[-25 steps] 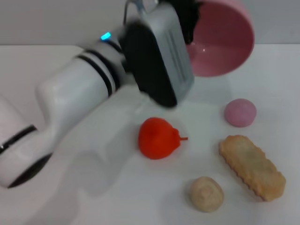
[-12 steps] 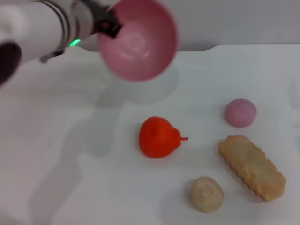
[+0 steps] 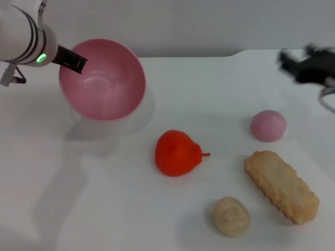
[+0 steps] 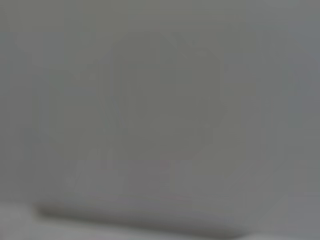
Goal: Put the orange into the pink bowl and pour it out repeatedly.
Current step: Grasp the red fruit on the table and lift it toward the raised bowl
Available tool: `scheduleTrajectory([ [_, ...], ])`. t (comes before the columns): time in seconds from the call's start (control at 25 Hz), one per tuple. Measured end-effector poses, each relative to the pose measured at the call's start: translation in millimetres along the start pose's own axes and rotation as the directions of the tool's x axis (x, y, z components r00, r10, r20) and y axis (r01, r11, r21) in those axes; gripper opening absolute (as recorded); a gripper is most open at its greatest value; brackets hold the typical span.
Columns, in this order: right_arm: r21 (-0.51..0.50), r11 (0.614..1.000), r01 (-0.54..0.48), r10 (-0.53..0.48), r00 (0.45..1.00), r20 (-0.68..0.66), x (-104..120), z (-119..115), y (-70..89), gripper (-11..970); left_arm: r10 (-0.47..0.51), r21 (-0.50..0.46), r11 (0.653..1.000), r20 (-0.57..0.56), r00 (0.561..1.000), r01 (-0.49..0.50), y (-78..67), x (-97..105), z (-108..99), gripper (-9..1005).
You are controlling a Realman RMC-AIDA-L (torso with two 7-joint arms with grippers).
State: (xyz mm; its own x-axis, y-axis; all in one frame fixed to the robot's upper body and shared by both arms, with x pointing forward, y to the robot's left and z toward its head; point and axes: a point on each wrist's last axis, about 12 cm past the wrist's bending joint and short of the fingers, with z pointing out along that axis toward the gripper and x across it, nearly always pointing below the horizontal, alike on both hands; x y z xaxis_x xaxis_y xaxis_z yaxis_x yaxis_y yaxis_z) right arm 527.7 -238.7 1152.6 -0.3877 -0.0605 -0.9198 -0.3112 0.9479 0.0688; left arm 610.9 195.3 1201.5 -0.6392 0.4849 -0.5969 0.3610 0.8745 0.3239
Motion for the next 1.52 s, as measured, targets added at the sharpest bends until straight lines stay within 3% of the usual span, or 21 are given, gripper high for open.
scheduleTrajectory([
  [0.08, -0.094, 0.993, -0.064, 0.045, 0.981, -0.189, -1, 19, 10.4, 587, -0.005, -0.002, 1.000, -0.003, 1.000, 0.005, 1.4, 1, 0, 45],
  [0.16, -0.116, 0.990, -0.075, 0.045, 0.970, -0.239, 1, 26, 14.6, 587, -0.005, -0.002, 1.000, -0.012, 1.000, 0.005, 1.6, 1, 2, 45],
  [0.2, -0.156, 0.985, -0.080, 0.031, 0.955, -0.294, 6, 38, 25.6, 587, -0.003, -0.001, 1.000, -0.019, 1.000, 0.003, 1.1, 1, 4, 45],
  [0.24, -0.156, 0.985, -0.080, 0.031, 0.955, -0.294, 6, 38, 25.6, 587, -0.003, -0.001, 1.000, -0.019, 1.000, 0.003, 1.1, 1, 4, 45],
  [0.52, -0.279, 0.959, -0.059, -0.045, 0.934, -0.355, 12, 67, 69.4, 588, 0.020, 0.005, 1.000, -0.045, 0.999, -0.020, -2.1, -2, 8, 45],
  [0.76, -0.301, 0.952, -0.056, -0.070, 0.917, -0.392, 23, 84, 89.2, 590, 0.046, 0.009, 0.999, -0.041, 0.998, -0.046, -4.8, -6, 10, 45],
  [1.52, -0.333, 0.937, -0.109, -0.063, 0.883, -0.466, 46, 99, 108.2, 595, 0.063, 0.012, 0.998, -0.033, 0.997, -0.062, -8.2, -11, 12, 45],
])
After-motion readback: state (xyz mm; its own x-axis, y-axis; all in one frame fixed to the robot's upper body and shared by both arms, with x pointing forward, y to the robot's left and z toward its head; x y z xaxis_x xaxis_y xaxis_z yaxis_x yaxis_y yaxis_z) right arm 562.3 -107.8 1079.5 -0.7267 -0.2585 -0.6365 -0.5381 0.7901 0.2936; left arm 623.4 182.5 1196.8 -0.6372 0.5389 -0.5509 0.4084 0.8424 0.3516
